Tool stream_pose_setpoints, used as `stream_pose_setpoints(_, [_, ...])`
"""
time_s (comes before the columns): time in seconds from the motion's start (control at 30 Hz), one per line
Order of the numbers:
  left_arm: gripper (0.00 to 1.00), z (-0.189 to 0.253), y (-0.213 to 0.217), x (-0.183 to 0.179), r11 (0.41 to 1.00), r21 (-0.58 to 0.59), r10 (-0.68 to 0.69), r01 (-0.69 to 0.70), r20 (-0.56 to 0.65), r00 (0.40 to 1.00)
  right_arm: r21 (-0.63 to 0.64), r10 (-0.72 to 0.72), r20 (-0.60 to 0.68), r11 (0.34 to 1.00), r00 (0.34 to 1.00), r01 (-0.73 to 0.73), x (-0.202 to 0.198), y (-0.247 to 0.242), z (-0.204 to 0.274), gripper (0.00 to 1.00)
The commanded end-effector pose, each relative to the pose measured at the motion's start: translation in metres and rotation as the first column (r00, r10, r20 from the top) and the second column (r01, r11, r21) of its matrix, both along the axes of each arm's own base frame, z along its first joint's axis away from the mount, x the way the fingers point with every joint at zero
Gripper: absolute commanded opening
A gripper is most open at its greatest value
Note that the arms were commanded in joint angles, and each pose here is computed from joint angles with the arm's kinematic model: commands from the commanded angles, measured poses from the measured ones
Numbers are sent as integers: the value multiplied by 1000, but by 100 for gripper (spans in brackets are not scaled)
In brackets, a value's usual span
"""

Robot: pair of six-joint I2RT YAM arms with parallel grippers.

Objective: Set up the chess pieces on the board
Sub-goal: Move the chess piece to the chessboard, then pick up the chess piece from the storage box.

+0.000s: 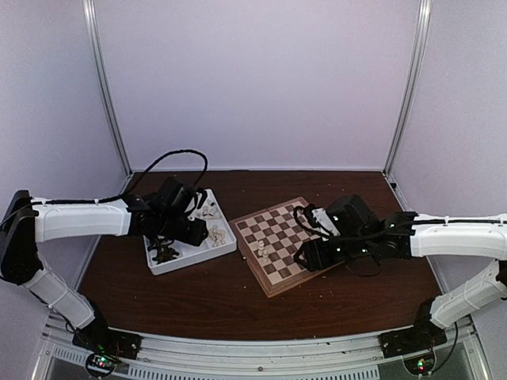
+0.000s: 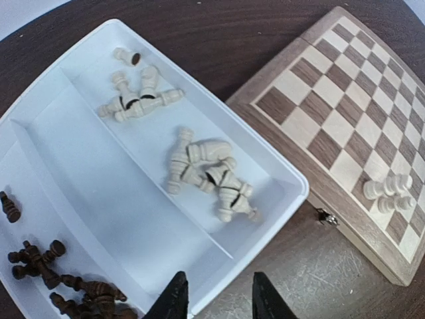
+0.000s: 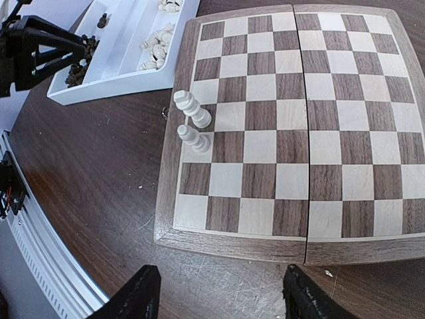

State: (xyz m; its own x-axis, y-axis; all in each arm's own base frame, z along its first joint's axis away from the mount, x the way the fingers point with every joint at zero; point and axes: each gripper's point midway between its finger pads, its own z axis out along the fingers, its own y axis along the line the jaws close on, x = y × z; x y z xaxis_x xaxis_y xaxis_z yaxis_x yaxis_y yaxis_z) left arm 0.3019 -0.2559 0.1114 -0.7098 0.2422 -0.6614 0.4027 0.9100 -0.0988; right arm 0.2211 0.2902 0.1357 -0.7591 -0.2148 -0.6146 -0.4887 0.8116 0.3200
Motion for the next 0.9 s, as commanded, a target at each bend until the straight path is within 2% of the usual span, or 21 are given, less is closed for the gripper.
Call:
stream_pose_setpoints(0.0, [33, 6, 10, 8, 999, 38, 21, -16, -118, 993, 2, -33, 42, 999, 999, 33, 4, -12, 8, 65])
stream_pose_setpoints(0.2, [31, 8, 5, 33, 992, 127, 37, -12, -194, 980, 1, -49, 52, 999, 997, 49, 1, -22, 11, 65])
stream_pose_setpoints(0.33, [30, 12, -4, 54, 995, 103, 31, -9, -215, 976, 6, -63, 61, 998, 996, 63, -1, -29, 12, 65])
stream_pose_setpoints(0.47, [30, 10, -2, 79, 992, 128, 42, -13, -219, 975, 8, -70, 71, 998, 995, 70, -2, -34, 16, 65])
stream_pose_setpoints(0.7, [32, 5, 8, 118, 951, 288, -58, 111, -186, 981, 2, -78, 91, 997, 993, 78, -6, -46, 22, 65])
stream_pose_setpoints(0.87, [33, 3, 20, 148, 963, 249, -54, 105, -203, 978, 11, -82, 99, 997, 992, 81, -7, -50, 26, 65])
